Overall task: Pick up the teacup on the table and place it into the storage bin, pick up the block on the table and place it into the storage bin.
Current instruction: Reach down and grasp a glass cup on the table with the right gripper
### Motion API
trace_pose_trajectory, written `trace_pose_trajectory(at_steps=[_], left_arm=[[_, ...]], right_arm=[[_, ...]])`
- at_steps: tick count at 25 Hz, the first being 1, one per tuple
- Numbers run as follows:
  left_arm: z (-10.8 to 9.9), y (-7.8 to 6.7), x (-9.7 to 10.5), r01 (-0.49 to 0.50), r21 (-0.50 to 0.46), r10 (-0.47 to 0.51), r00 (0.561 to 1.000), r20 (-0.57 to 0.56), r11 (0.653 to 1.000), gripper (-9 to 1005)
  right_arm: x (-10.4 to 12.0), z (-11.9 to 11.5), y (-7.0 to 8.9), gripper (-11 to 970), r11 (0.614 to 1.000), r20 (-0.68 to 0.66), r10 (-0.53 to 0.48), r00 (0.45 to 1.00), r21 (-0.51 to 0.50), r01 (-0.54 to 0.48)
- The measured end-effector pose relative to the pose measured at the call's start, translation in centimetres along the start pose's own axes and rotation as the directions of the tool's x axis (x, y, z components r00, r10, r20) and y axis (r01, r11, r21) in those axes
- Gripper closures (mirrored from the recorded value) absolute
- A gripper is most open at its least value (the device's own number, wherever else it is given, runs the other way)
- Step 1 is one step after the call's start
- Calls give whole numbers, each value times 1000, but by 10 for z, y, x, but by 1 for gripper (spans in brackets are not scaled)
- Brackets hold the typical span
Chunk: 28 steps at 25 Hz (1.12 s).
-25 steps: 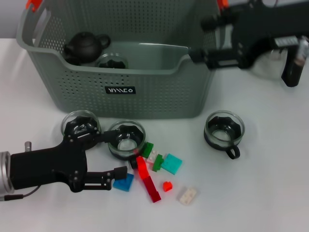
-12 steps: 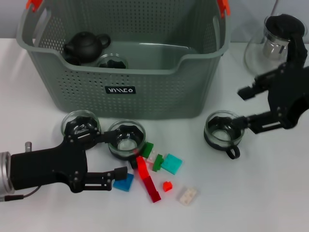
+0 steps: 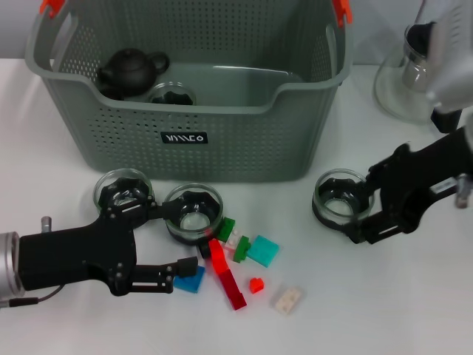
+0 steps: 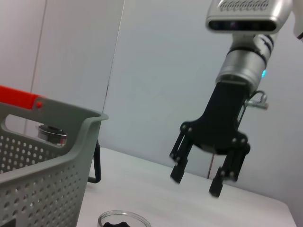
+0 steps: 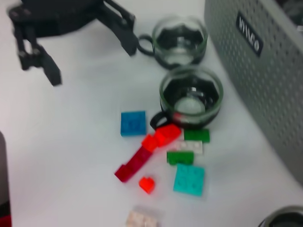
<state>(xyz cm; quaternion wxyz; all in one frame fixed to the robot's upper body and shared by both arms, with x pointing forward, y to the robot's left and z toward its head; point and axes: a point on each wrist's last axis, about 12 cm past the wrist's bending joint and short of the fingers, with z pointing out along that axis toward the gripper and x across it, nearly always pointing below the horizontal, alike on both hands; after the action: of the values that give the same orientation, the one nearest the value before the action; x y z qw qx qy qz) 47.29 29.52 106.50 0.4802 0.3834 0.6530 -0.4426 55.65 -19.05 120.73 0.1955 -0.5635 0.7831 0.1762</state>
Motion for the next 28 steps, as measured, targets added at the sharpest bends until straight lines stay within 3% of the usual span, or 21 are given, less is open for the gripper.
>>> trace_pose_trajectory(at_steps=[13, 28], left_arm=[[-1, -1, 1, 2, -3, -2, 1000, -2, 1000, 49], [0, -1, 2, 2, -6, -2, 1000, -1, 1000, 49]], right_arm=[[-8, 53, -17, 301, 999, -101, 35, 994, 34, -31], [-4, 66, -26, 301, 993, -142, 58, 988, 113, -42]])
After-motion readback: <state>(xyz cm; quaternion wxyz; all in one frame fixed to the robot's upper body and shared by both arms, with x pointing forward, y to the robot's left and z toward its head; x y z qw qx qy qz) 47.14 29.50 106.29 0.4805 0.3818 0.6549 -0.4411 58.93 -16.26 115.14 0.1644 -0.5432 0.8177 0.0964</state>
